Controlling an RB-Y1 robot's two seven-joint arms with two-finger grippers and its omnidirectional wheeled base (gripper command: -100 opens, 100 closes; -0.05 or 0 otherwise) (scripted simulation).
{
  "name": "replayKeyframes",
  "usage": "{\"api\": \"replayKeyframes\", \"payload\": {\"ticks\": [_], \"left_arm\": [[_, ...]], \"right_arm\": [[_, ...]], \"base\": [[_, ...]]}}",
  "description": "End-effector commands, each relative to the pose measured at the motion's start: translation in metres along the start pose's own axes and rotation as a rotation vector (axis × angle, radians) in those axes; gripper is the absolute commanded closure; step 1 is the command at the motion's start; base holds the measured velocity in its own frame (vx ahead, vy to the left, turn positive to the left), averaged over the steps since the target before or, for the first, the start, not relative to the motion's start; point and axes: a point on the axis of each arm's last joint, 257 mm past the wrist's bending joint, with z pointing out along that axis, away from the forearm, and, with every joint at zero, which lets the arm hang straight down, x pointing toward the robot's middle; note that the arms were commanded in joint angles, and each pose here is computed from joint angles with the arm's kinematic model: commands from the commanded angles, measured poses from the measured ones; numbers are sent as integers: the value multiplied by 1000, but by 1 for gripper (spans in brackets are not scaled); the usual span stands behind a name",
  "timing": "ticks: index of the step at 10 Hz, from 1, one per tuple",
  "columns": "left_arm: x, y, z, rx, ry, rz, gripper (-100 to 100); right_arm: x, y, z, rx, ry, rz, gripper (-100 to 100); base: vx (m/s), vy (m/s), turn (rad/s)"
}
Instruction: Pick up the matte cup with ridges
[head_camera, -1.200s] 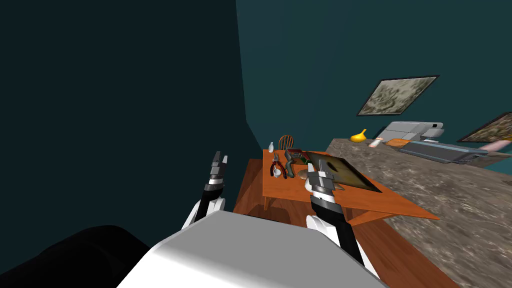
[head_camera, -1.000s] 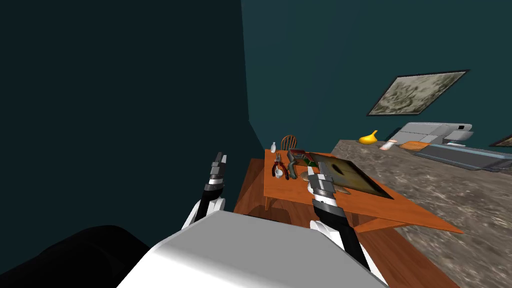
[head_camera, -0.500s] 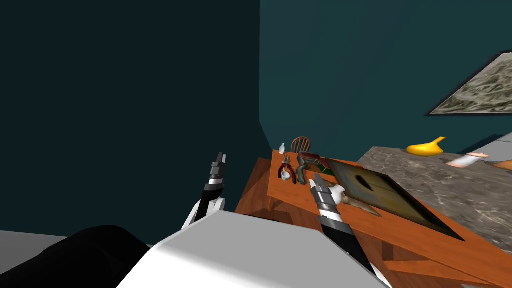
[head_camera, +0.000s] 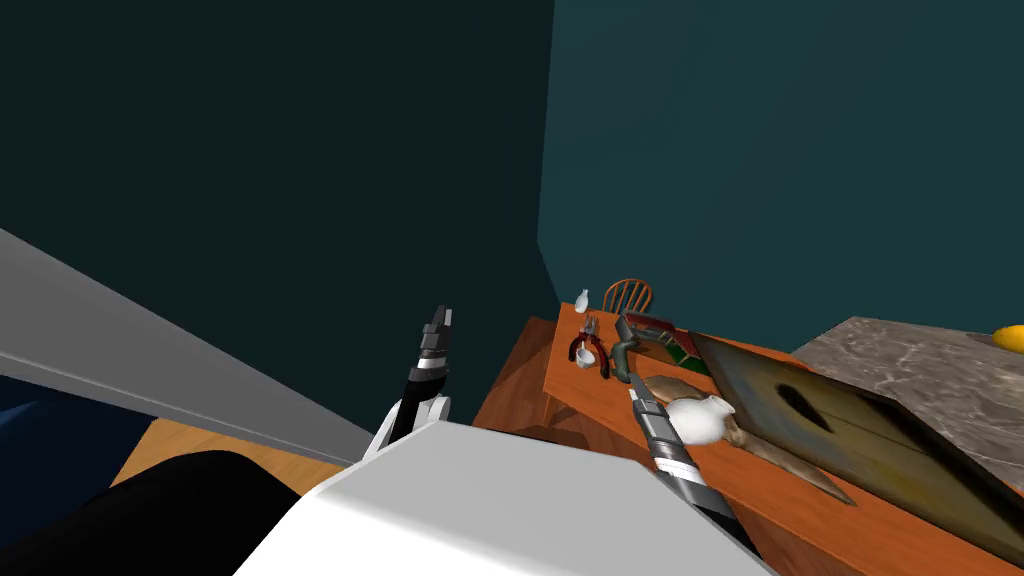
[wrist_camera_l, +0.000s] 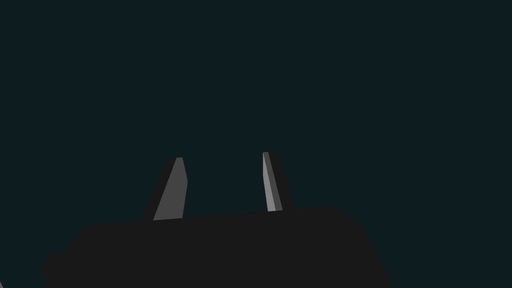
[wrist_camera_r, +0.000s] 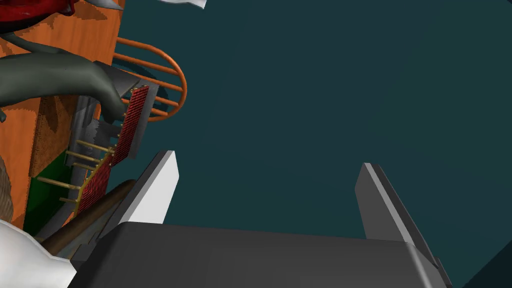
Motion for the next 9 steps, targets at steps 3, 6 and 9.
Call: {"api": "replayKeyframes", "payload": {"ticks": [3,6,9], "left_arm": [[0,0,0,0,0,0,0],[0,0,0,0,0,0,0],[0,0,0,0,0,0,0]], "right_arm": [[-7,-77,-58,202,66,-152,-100],[-15,-127,-111,353,121,-249,-100],[-25,-165,-165,485,181,-341,-100]], "base": [[-31,-24,408],[-26,-15,372],[-12,-6,393]]}}
